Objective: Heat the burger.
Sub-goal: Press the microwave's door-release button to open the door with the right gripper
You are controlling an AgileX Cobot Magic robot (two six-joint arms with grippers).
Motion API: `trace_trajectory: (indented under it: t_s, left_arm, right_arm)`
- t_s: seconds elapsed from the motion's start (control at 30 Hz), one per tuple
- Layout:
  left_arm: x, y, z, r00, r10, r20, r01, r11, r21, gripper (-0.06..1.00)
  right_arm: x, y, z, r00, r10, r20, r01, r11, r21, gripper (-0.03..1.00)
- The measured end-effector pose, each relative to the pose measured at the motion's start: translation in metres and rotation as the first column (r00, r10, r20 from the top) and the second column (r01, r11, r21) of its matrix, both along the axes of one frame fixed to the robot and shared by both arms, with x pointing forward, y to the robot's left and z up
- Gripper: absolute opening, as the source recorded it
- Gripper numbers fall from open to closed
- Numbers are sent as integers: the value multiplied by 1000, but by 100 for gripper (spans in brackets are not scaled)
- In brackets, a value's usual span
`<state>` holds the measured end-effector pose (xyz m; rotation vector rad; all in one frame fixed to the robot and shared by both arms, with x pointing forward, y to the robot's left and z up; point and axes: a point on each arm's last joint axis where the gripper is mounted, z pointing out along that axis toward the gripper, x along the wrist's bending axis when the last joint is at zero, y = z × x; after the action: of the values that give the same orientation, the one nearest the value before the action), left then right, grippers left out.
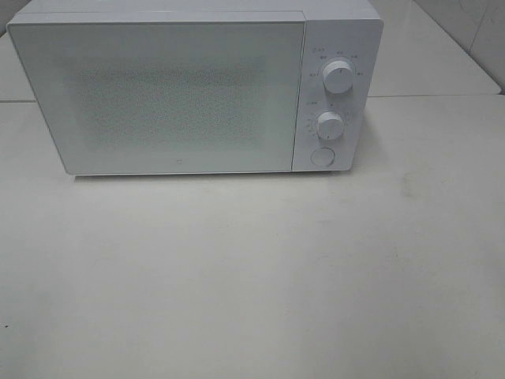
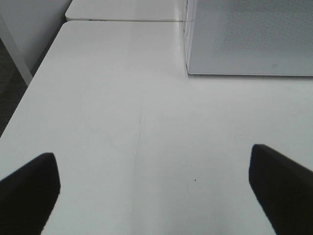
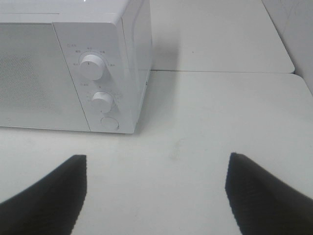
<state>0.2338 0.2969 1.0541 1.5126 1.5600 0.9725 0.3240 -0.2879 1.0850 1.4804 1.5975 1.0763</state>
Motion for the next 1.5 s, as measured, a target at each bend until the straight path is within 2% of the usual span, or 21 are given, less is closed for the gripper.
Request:
trace_trajectory:
  t_s: [0.27,0.37,0.77,1.23,1.5]
  left_arm:
    - [0,0,0,1000,0,0,0,1000,0,99]
    - [0,0,0,1000,0,0,0,1000,0,99]
    - [0,0,0,1000,0,0,0,1000,0,99]
    - [0,0,0,1000,0,0,0,1000,0,99]
    - [0,0,0,1000,0,0,0,1000,0,99]
  right_arm:
    - [45,6,-6,1000,0,-3,0,1000,0,75]
    - [49,6,-6,1000,0,-2,0,1000,0,75]
    - [104,13,-32,999,0,-36,0,1000,-4,75]
    - [154,19,-54,996,-3,94,1,1000,14,75]
    - [157,25,-76,986,-11,167,6,1000,28,75]
